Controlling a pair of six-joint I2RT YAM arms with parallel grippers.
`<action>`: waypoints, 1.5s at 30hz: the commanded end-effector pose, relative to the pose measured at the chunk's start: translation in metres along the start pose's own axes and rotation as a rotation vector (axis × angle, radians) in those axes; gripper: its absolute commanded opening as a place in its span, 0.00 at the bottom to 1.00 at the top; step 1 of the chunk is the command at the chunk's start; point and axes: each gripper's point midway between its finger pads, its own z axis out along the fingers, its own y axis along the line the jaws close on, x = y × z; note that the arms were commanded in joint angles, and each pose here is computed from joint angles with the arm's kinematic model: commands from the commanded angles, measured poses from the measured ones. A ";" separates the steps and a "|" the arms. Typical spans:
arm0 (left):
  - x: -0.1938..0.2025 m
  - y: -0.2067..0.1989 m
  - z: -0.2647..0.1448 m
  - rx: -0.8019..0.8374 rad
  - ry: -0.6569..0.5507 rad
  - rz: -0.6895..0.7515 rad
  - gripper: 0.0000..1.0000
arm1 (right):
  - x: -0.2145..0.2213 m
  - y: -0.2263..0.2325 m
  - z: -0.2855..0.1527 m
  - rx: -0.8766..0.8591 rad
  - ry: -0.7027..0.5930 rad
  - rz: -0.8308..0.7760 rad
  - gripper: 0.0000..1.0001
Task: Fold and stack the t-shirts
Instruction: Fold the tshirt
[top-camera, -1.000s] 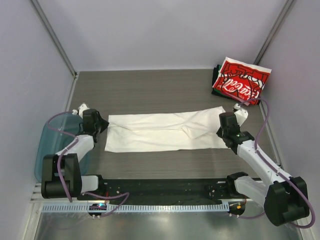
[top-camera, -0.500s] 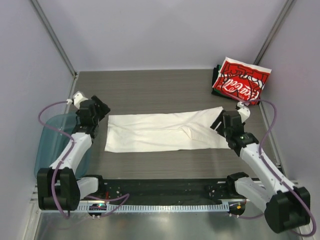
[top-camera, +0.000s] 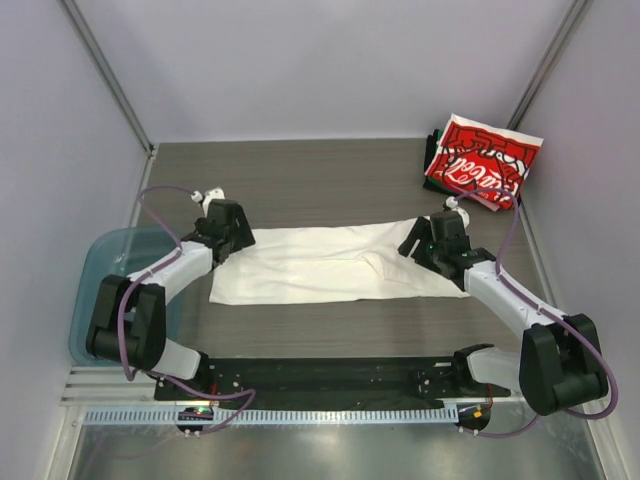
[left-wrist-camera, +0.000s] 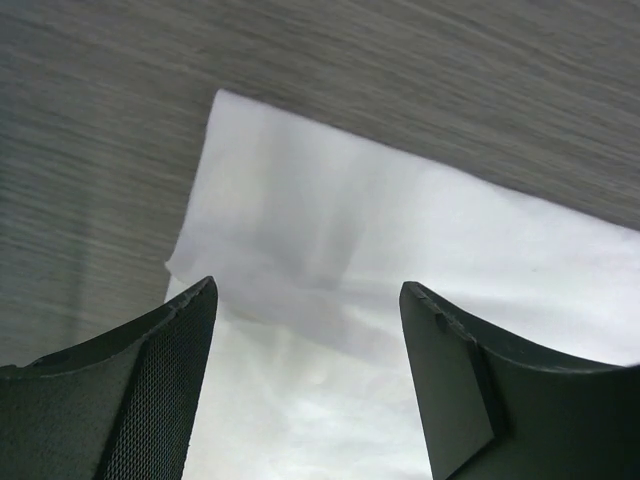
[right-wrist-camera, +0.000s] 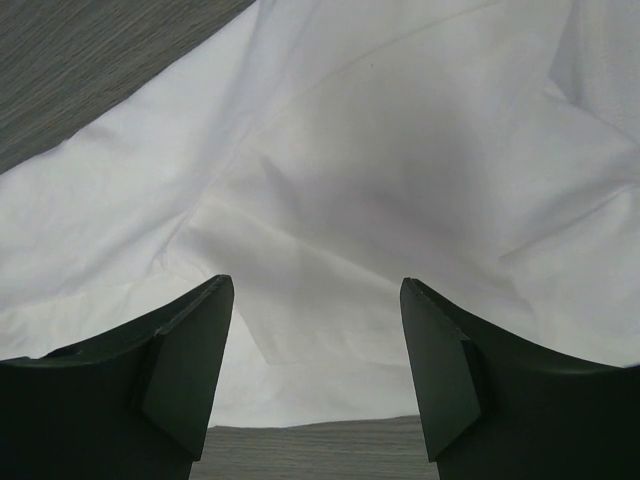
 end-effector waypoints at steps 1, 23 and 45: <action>0.004 0.031 -0.005 -0.150 -0.003 0.005 0.75 | -0.001 0.003 -0.002 -0.029 -0.026 -0.017 0.74; -0.039 -0.016 -0.009 -0.027 -0.029 -0.110 0.75 | -0.007 0.002 -0.022 -0.020 -0.048 0.016 0.76; 0.057 0.031 0.003 -0.174 0.186 -0.226 0.73 | 0.040 -0.022 0.017 0.095 0.129 0.082 0.81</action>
